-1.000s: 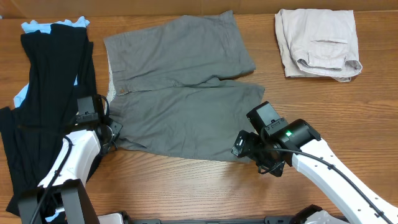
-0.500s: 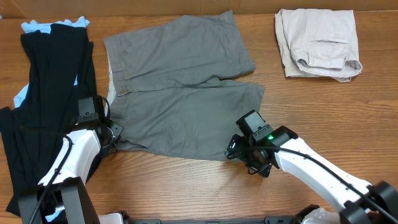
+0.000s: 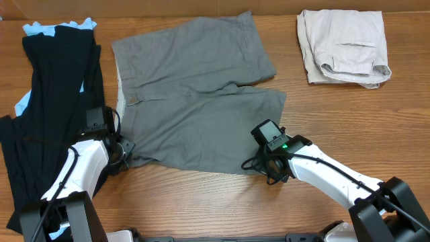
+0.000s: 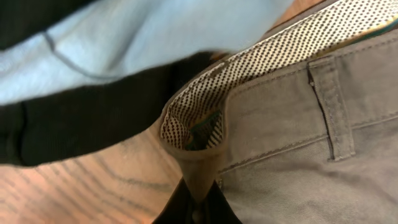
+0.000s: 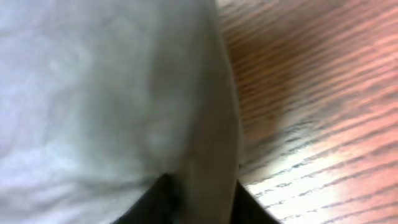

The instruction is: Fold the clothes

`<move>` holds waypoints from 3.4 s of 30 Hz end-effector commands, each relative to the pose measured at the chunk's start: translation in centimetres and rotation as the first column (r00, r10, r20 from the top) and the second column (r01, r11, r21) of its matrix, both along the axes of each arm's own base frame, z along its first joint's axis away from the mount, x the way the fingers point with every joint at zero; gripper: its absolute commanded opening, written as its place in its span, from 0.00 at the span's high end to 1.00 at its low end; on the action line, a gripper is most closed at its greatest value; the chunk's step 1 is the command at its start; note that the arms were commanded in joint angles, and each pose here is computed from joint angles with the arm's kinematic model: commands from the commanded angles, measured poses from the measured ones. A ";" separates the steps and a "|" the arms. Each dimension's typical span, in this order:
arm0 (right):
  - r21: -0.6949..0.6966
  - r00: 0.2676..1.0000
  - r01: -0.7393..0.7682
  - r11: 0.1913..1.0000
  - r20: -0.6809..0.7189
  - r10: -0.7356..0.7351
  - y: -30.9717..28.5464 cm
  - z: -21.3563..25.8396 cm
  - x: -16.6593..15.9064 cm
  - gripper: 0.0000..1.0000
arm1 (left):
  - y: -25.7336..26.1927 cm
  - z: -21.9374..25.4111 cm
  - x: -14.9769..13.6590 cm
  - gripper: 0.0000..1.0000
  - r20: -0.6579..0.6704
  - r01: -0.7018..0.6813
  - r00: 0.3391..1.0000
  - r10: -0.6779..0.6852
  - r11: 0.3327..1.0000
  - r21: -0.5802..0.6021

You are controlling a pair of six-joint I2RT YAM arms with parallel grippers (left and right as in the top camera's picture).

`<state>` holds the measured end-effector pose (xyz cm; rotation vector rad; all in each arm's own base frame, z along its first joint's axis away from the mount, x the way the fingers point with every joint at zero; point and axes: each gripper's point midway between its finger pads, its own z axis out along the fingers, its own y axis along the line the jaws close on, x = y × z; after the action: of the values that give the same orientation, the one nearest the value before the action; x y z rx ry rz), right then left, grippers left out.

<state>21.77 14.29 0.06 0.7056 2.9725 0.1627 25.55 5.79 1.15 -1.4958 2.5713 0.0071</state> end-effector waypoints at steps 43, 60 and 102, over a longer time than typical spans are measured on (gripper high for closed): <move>0.031 0.916 -0.105 0.994 0.393 0.084 -7.6 26.6 -1.1 0.96 | -1.6 22.8 -2.1 0.96 0.117 0.370 0.918 -0.378 0.925 0.083; -0.074 0.823 -0.281 0.957 0.495 0.279 -5.3 21.3 17.1 0.96 | 1.3 16.1 -1.8 0.96 0.063 0.161 0.983 -0.174 0.972 0.168; -0.042 0.555 -0.295 0.954 0.806 0.207 -0.3 13.8 35.3 0.00 | 6.8 7.9 19.1 0.00 0.410 0.052 0.881 -0.235 0.911 0.409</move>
<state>56.49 14.07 11.88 0.0991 2.1651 0.5148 44.10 12.40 7.33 -1.1421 2.0871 0.0747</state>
